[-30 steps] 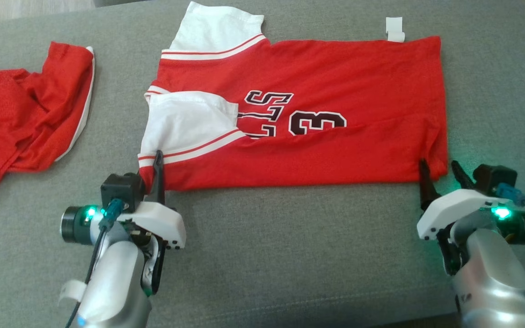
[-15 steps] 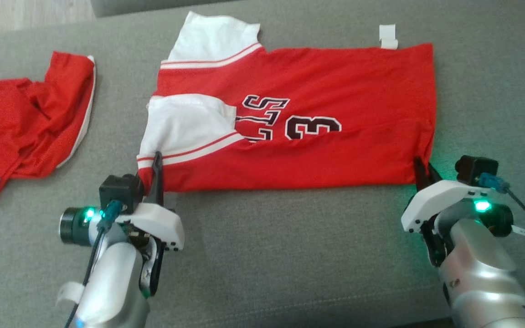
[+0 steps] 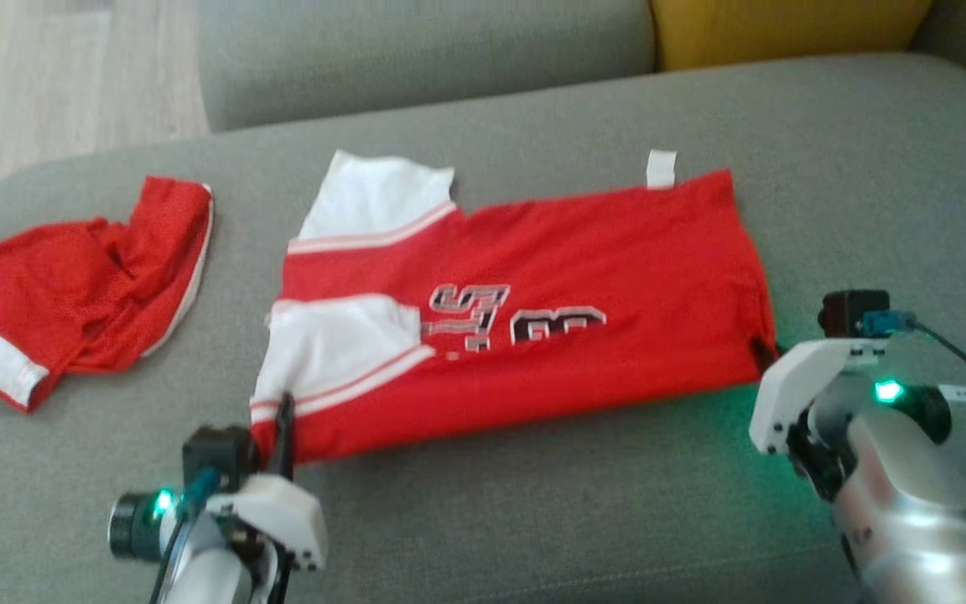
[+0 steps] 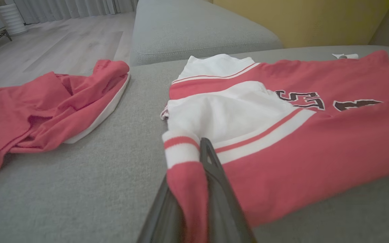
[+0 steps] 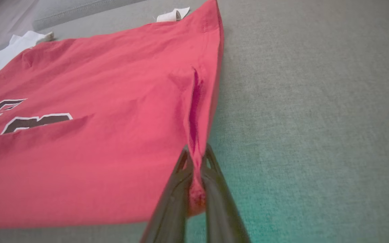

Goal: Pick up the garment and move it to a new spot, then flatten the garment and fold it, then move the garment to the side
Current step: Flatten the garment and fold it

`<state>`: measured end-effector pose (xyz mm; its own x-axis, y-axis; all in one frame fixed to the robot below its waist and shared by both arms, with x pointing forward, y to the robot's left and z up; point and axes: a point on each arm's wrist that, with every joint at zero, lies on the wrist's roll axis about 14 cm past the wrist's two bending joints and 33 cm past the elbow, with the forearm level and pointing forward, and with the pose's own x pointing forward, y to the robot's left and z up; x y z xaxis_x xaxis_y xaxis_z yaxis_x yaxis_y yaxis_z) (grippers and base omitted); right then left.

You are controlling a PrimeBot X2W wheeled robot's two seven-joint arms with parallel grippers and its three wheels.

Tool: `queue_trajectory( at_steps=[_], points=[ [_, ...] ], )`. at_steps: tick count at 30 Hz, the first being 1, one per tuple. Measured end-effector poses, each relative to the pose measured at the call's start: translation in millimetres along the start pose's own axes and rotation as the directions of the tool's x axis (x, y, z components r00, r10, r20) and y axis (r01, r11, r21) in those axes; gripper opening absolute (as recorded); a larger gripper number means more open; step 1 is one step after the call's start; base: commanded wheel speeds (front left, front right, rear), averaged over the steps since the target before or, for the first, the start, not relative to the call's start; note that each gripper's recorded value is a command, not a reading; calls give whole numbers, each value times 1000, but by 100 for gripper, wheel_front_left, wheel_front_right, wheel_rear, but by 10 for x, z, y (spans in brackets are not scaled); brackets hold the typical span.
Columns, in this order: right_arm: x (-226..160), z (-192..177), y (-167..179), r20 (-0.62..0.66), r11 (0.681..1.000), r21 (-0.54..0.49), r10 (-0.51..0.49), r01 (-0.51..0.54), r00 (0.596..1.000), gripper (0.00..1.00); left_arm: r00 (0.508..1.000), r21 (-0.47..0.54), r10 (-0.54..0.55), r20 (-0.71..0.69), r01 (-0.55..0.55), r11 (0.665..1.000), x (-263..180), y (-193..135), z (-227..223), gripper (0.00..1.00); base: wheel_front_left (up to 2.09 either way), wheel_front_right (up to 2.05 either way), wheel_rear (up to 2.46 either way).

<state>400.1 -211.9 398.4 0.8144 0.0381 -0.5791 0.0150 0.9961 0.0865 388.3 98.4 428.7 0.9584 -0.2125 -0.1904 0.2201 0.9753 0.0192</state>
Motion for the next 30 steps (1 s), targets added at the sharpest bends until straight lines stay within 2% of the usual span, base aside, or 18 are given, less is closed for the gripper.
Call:
queue_trajectory(
  at_steps=[7,15,16,17,18,19,23,26,30],
  points=[
    [-282,-424,-56,-155,999,-2,31,-32,987,0,999,-1,-8,-50,8,1000,-347,-7,-146,0,0,0,0],
    [-489,-554,-108,-196,998,29,53,-48,979,0,996,-26,-23,-89,21,999,-513,-50,-208,0,0,0,0],
    [-508,-563,-128,-192,998,36,49,-43,980,78,996,-27,-28,-86,26,999,-510,-66,-198,0,0,0,0],
    [-524,-557,-154,-184,999,39,41,-35,982,100,995,-27,-36,-88,34,999,-506,-88,-192,44,0,0,0],
    [-539,-554,-180,-179,999,40,33,-26,983,100,995,-27,-48,-87,46,999,-503,-121,-186,91,0,0,0],
    [-552,-553,-204,-180,999,38,24,-18,983,100,995,-27,-55,-85,53,998,-498,-140,-176,100,0,0,0],
    [-597,-399,-289,-118,999,33,-11,15,993,100,994,-22,-64,-86,62,998,-471,-153,-174,100,0,0,0],
    [-622,-151,-307,-12,999,31,-29,30,1000,100,996,-26,-57,-72,55,998,-432,-136,-136,100,0,0,0],
    [-642,167,-209,144,999,40,-18,12,989,100,997,-57,-38,63,41,998,-259,-68,216,100,0,0,0]
  ],
)
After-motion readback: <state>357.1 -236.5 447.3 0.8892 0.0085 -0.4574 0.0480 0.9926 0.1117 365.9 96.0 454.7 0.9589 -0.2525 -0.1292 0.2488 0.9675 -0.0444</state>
